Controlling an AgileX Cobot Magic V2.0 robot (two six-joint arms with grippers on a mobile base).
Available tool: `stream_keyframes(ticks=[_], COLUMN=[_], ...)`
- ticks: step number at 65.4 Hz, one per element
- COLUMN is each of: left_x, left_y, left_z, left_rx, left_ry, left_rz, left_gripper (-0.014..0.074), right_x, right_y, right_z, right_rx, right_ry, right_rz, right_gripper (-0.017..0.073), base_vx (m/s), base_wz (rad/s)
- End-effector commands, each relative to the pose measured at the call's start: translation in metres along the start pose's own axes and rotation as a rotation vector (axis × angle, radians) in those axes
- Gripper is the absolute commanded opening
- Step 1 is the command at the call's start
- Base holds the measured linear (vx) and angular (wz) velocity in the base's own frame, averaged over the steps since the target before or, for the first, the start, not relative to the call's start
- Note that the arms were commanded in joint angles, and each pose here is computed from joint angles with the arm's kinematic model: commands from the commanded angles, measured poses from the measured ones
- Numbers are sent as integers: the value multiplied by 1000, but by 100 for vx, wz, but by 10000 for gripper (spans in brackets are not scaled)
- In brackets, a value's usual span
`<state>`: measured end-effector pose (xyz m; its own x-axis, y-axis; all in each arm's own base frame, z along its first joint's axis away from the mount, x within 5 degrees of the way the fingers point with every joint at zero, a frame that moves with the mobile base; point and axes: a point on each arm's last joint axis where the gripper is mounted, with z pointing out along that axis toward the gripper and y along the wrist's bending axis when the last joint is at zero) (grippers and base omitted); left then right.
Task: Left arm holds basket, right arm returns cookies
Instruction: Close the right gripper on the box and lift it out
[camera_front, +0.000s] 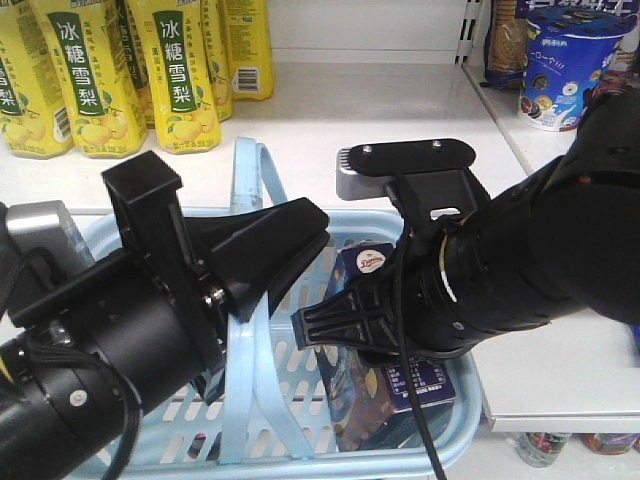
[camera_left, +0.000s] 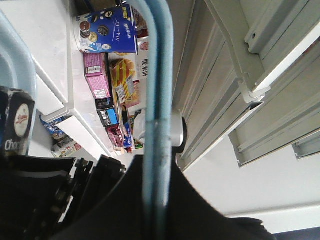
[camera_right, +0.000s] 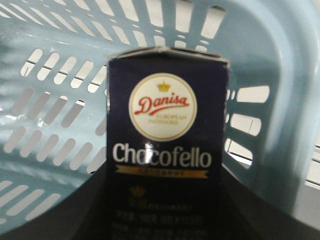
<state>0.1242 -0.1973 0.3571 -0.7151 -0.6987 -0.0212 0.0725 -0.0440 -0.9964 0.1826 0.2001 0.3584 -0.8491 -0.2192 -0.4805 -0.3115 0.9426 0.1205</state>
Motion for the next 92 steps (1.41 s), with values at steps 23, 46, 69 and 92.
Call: stream_keyframes(ticks=[23, 46, 69, 92], left_x=[-4, -4, -4, -4], left_y=[-24, -24, -24, -24], left_z=[-4, -4, -4, -4], left_rx=[127, 127, 127, 127], left_ry=[-43, -43, -43, -43], left_rz=[22, 22, 22, 22], left_gripper=[-8, -8, -8, -8], right_x=[-4, 8, 26, 18], right_y=[-11, -29, -56, -72], right_z=[-44, -105, -167, -182], right_rx=[-55, -201, -319, -184], right_ry=[-171, -393, -676, -877], right_rz=[5, 33, 31, 37], right_gripper=[130, 132, 132, 132], base_vx=[0, 0, 0, 0], base_wz=[0, 0, 0, 0])
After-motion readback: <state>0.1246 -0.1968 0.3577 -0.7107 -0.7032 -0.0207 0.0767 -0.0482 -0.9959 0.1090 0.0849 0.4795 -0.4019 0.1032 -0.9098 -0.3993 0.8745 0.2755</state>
